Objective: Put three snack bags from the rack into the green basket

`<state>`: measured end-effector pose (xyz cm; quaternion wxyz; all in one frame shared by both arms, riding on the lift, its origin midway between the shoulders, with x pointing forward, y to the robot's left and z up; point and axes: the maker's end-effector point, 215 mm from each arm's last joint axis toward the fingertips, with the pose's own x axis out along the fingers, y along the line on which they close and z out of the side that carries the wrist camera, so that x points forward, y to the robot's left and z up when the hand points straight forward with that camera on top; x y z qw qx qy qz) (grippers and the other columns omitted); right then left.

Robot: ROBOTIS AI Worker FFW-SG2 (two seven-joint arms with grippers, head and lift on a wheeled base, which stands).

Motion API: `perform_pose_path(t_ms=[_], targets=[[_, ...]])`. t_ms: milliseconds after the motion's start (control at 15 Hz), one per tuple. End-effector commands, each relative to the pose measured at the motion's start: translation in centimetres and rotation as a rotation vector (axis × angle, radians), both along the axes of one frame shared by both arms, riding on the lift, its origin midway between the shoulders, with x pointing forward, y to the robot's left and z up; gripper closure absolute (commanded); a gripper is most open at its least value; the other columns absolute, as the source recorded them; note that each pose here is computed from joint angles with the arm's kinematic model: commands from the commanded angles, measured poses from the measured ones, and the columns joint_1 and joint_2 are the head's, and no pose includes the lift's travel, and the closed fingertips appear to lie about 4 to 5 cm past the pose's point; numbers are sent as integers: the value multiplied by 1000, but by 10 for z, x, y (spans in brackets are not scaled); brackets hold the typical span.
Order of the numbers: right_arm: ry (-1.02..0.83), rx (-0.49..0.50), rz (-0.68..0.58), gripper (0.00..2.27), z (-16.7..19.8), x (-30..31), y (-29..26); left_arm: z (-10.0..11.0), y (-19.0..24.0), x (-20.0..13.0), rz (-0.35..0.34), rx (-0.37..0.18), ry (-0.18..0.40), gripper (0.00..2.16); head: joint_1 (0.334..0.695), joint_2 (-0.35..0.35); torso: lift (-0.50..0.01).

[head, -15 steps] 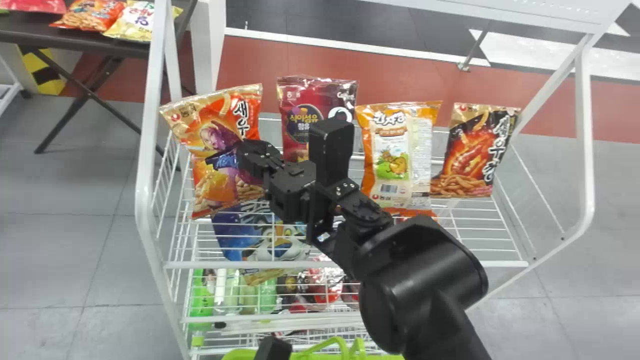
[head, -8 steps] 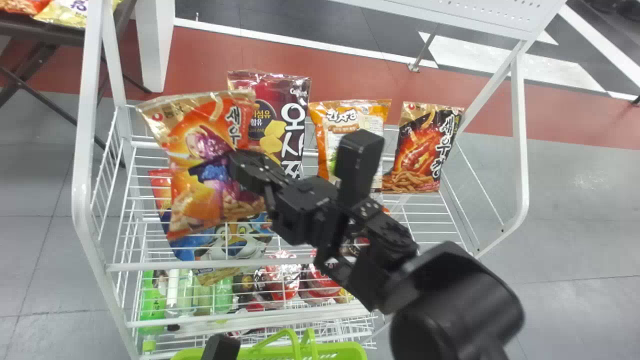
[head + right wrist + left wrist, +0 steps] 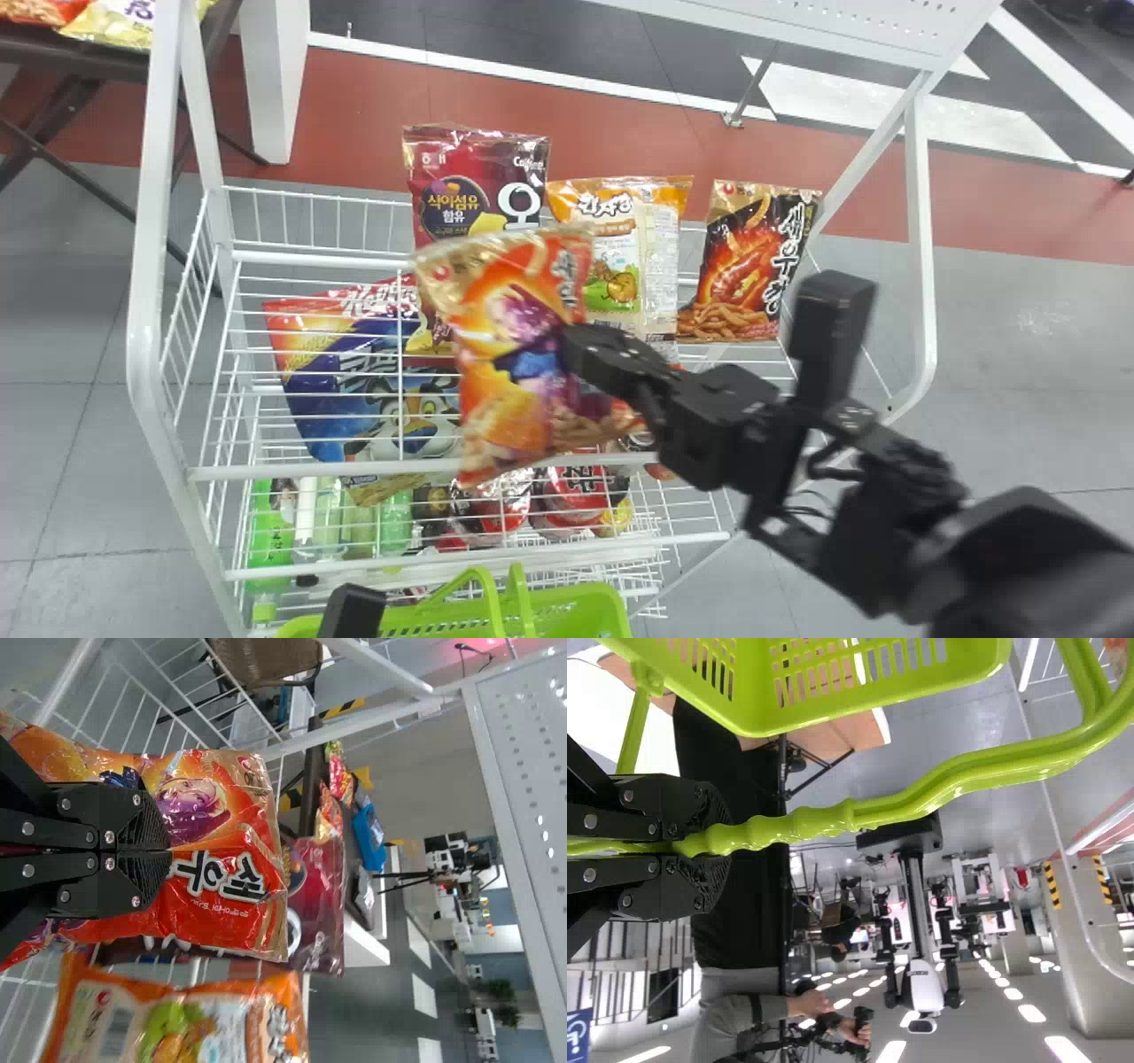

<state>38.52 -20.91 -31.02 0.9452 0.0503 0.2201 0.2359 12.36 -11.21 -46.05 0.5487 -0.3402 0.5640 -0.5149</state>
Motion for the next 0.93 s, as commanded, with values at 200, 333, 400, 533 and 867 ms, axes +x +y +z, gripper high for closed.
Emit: perform_pose_path(t_ms=[200, 333, 400, 533, 867], targets=[[329, 50, -67, 2192, -16, -85, -91, 0, 11, 3, 18, 17, 22, 1173, 695, -350, 0], [426, 64, -73, 2196, -39, -112, -99, 10, 15, 3, 16, 5, 29, 1173, 695, -350, 0], [476, 87, -68, 2192, -54, -125, -97, 13, 16, 0, 7, 6, 33, 1173, 695, -350, 0], [567, 142, -42, 2192, -84, -147, -85, 20, 18, -3, 5, 2, 33, 1173, 695, -350, 0], [693, 150, 55, 2192, -131, -186, -33, 32, 20, 1, 9, -19, 20, 1173, 695, -350, 0]])
